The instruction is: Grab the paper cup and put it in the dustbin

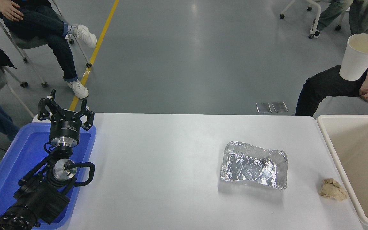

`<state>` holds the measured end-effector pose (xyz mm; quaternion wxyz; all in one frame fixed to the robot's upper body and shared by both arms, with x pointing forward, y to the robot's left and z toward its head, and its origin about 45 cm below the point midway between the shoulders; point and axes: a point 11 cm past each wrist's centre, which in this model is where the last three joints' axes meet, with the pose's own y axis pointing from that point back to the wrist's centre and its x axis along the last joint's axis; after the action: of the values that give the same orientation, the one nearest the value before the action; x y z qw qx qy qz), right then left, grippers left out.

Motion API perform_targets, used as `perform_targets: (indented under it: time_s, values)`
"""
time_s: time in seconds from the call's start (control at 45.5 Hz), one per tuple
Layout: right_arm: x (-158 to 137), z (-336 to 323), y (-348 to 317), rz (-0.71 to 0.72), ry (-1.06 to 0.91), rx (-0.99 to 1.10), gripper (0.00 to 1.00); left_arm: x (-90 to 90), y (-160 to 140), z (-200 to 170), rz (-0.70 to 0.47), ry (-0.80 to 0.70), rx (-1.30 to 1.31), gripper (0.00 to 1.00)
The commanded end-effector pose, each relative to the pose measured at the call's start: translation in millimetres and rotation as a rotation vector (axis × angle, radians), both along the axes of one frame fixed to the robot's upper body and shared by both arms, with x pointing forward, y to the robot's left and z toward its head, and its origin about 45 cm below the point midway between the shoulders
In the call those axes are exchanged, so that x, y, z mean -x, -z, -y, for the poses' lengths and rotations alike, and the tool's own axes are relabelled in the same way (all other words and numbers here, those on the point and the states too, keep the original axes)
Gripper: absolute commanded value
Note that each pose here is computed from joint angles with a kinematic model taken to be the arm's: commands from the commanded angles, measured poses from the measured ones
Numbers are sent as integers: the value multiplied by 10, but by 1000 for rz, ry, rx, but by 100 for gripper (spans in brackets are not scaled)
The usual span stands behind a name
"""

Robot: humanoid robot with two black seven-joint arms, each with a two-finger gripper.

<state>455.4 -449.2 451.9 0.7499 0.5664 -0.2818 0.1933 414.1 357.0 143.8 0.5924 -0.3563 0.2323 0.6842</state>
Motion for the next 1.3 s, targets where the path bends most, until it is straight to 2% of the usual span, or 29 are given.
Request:
perform_targets:
  time_s: [0.0,0.242,0.396,0.659,1.033,1.275]
  values:
    - [40,84,-80,1,37,44,0,0,-3,-7,1,-2,0,99]
    - [249,754,65,16,203,52,0,1,-1,-6,0,-1,0,99]
    - [519,1376,293,56,352,69,0,1,-1,-6,0,-1,0,99]
    - [892,1859,1380,130,459,35,0,0,1,2,0,0,2,99]
    - [1468,1760,2972,174,601,-41,0,0,1,2,0,0,2,99]
    - [1612,1532,3440,206,657,-98,0,0,1,2,0,0,2,99]
